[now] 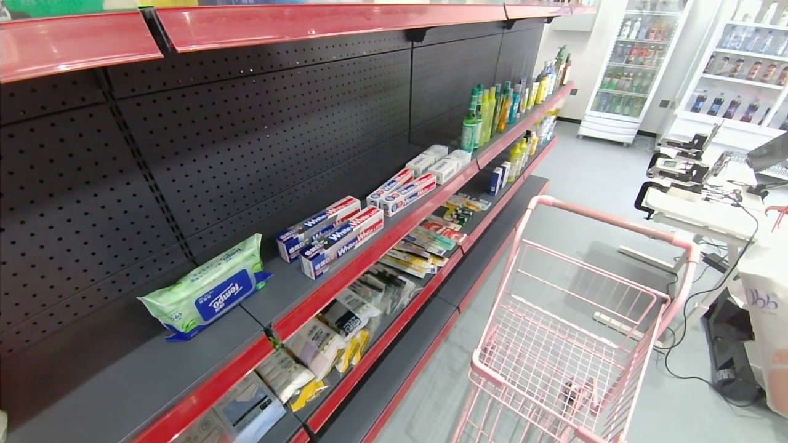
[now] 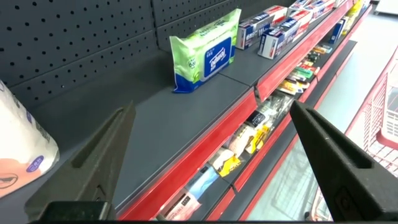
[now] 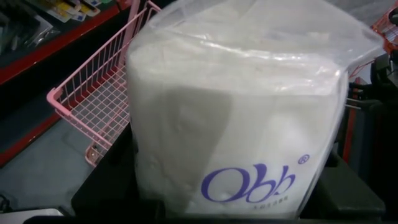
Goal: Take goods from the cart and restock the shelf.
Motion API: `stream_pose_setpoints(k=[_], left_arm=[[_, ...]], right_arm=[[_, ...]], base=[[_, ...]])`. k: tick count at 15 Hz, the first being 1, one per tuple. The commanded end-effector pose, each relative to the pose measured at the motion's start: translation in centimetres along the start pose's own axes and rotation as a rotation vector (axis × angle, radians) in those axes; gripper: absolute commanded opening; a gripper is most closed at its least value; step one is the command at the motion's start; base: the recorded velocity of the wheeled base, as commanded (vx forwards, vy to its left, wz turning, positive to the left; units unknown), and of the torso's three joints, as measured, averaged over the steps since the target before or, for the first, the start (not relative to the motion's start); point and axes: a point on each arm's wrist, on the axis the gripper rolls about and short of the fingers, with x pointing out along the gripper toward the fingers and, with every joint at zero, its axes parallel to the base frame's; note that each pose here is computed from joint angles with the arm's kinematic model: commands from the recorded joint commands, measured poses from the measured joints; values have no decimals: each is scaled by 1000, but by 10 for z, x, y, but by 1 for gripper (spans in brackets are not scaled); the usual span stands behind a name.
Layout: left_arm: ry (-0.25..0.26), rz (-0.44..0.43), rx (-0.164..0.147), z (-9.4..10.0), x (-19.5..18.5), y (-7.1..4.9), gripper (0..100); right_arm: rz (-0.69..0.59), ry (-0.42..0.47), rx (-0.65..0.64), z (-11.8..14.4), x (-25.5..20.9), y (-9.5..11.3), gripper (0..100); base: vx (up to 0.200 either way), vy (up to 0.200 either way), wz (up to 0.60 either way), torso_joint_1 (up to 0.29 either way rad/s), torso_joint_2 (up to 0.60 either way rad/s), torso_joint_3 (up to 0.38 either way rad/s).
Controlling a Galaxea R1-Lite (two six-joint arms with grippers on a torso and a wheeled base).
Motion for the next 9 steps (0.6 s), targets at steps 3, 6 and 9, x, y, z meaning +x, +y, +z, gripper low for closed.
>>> stream_pose_setpoints(k=[3,6,9], left_arm=[[1,0,0,0,0,0,100],[1,0,0,0,0,0,100],[1,0,0,0,0,0,100]], right_arm=[[9,26,-3,-6,3,3,0],[16,36,-5,-9,4,4,0],[23,49,-7,-12,5,6,0]], base=[[0,0,0,27,-48,-25],[0,0,400,2,-3,2],[0,0,600,9,1,2]])
